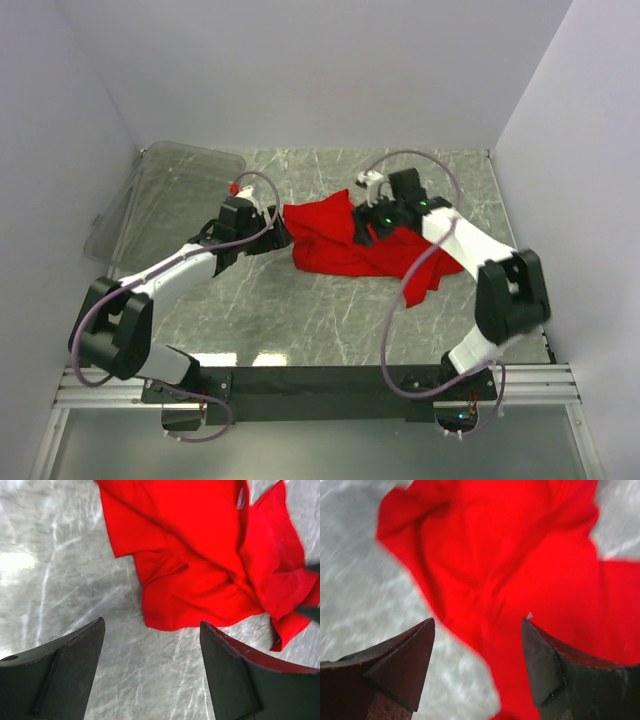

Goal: Fold and stack the t-shirts
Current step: Flatten the tshirt out

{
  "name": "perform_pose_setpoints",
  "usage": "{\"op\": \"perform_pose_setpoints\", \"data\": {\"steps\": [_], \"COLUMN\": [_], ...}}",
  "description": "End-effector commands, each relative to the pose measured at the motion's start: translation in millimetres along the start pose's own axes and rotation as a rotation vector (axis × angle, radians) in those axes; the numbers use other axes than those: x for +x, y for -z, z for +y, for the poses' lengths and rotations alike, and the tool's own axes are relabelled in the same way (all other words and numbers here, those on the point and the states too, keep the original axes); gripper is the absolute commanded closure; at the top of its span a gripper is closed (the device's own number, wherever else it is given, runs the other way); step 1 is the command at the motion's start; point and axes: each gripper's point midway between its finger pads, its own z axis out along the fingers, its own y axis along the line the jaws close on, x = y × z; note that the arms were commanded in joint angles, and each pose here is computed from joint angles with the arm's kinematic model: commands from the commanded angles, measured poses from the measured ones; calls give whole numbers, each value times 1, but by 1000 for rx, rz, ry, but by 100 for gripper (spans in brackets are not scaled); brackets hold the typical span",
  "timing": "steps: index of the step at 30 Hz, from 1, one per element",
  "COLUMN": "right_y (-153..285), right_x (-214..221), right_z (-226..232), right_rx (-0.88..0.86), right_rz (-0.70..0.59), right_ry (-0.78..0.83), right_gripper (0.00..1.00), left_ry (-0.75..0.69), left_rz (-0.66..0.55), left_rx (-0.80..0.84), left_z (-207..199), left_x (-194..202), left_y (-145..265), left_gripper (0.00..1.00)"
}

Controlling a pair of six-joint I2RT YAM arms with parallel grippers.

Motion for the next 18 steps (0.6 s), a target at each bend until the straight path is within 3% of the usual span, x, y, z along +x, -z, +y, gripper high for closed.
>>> {"op": "perform_pose_setpoints", "data": {"steps": [1,5,18], "right_y": [-18,-42,-80], "right_x": [-42,-60,-29], "right_z": [-17,-20,-29], "right_rx": [119,151,203], "right_rz": [-12,-5,119], "right_ry": [2,23,-70], "right_gripper": [24,23,26], "left_ry": [-9,-20,-86], "left_rz": [32,65,156], "left_rx": [53,59,-37], "left_z": [-12,-17,-12], "left_x": [9,18,29], "left_y": [-13,-33,-91], "left_gripper": [18,19,29]}}
